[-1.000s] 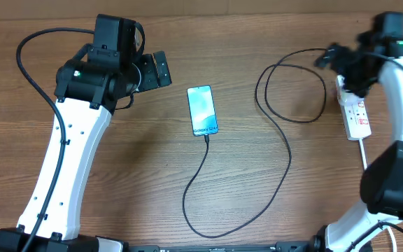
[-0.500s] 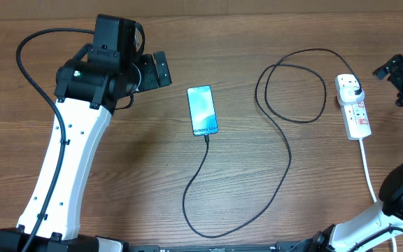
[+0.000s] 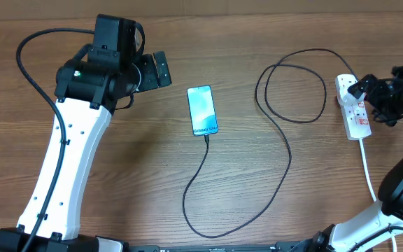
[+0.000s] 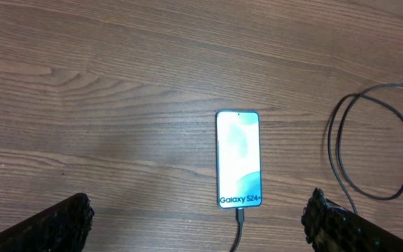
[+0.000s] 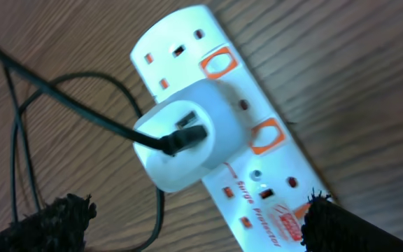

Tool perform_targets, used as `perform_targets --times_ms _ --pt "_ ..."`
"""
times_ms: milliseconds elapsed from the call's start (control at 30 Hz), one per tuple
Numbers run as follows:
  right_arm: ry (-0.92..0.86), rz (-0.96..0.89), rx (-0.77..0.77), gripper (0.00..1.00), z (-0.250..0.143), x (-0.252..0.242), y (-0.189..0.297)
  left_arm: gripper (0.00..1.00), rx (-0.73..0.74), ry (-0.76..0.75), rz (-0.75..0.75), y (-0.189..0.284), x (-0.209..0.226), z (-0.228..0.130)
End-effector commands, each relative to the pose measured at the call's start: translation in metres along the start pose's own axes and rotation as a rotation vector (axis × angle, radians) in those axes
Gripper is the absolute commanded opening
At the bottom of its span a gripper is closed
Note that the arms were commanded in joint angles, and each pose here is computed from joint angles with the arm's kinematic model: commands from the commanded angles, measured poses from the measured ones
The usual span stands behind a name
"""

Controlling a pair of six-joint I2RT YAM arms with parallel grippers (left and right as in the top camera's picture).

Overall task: Plug charger to phone and switch on socket
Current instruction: 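Move the right gripper to the orange switch beside the white plug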

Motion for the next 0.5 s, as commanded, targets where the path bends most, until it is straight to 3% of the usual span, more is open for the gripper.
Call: perform_targets --times_ms 0,467 --pt "0.078 0.069 -0.017 1.00 0.000 0.012 0.006 1.00 0.001 -0.017 0.017 -0.003 0.001 0.001" --pt "0.146 0.099 -0.116 1.00 0.003 0.007 -0.016 1.00 0.001 -0.017 0.017 -0.003 0.001 0.001"
Point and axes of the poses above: each gripper's point midway between its finger pads, its own y axis back along the fingers, its own x axis along the line the jaws close on, z = x × y, the point moved 5 cm from there along y, back along the fingers, and after that the axes turned 10 degrees about -y, right-handed, at the moved point
